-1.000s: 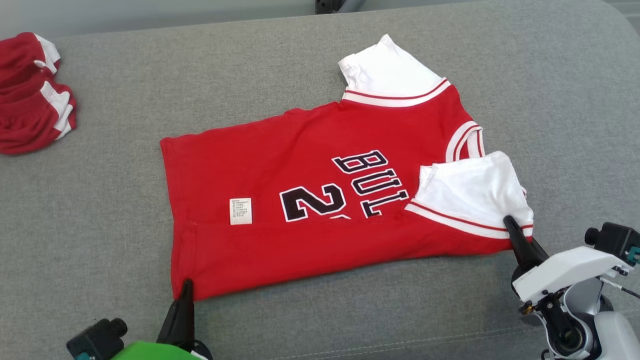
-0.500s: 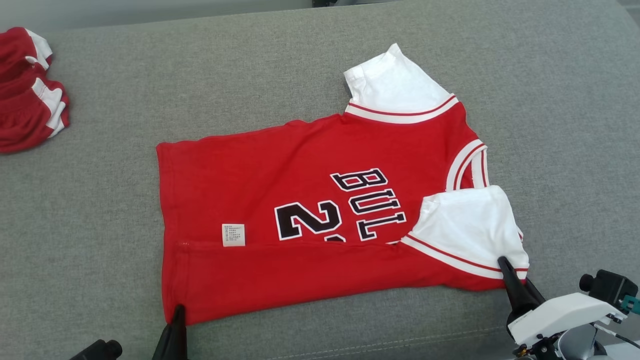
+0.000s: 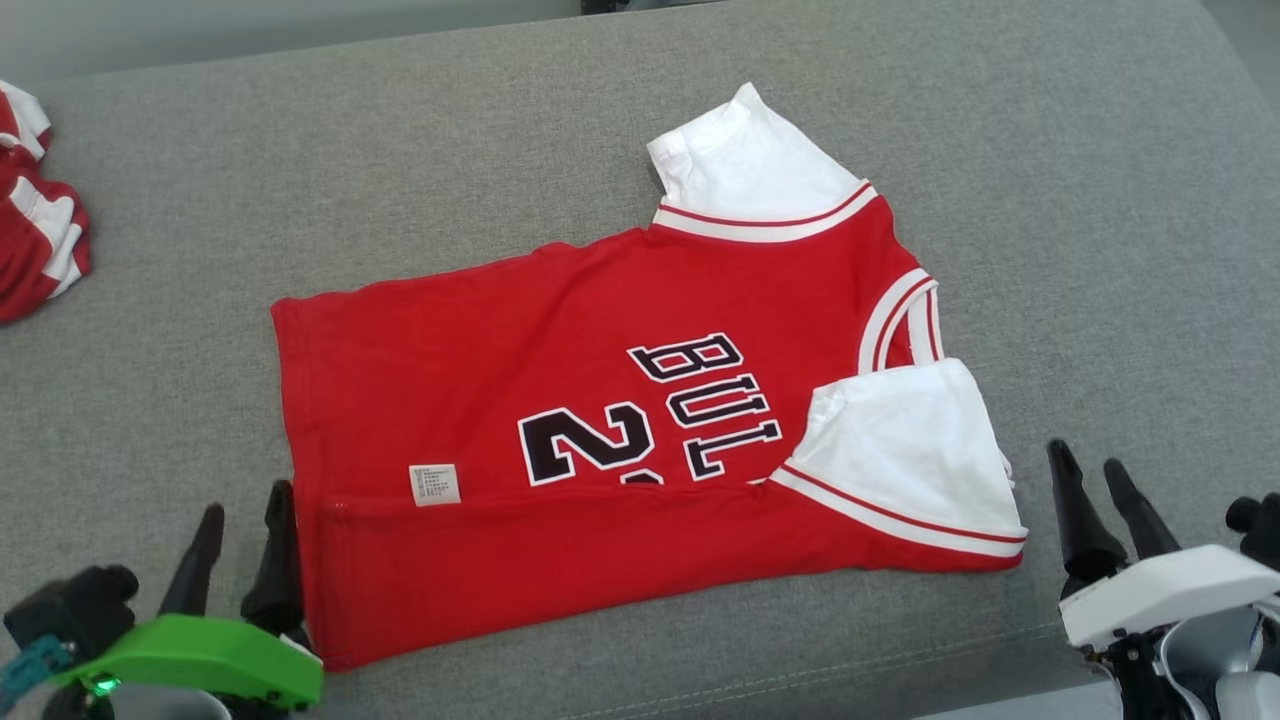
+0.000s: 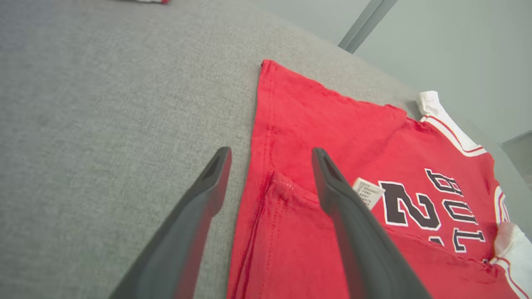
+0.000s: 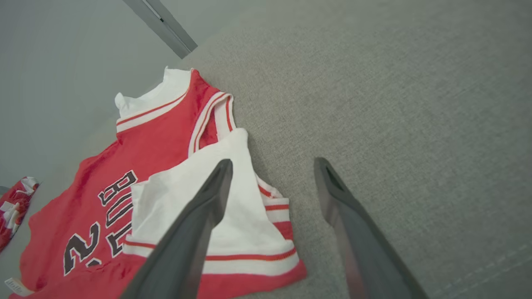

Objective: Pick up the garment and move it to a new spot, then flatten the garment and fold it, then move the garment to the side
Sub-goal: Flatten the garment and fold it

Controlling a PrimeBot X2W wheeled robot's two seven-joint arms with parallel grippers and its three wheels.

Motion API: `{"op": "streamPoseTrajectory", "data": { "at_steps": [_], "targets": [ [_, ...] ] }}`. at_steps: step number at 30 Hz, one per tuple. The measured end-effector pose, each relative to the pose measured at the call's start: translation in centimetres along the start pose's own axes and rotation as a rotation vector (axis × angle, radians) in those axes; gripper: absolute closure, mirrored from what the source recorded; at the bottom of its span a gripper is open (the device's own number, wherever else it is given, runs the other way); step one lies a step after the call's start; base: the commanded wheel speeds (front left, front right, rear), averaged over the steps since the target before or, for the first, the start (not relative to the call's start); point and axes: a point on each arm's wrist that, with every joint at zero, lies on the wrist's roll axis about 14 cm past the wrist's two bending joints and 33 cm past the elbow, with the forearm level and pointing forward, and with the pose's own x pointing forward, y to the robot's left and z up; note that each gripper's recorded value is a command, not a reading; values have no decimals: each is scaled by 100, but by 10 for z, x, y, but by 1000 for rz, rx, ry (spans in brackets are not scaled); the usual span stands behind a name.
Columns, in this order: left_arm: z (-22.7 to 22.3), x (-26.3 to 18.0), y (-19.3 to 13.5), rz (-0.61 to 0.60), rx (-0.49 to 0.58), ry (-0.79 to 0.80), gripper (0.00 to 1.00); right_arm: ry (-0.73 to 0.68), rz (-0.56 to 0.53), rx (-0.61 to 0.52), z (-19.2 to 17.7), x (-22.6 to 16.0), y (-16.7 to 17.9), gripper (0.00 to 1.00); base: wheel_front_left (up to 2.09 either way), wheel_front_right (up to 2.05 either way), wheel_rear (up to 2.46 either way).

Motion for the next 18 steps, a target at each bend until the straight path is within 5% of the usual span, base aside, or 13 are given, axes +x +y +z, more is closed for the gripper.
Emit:
{"op": "streamPoseTrajectory", "data": {
  "at_steps": [9,18],
  "targets": [
    [37,70,-8,-73,179,24,0,-40,123,-155,31,28,39,0,0,0,0],
    [12,122,0,-65,300,173,0,14,172,-218,25,52,50,0,0,0,0]
  ]
}}
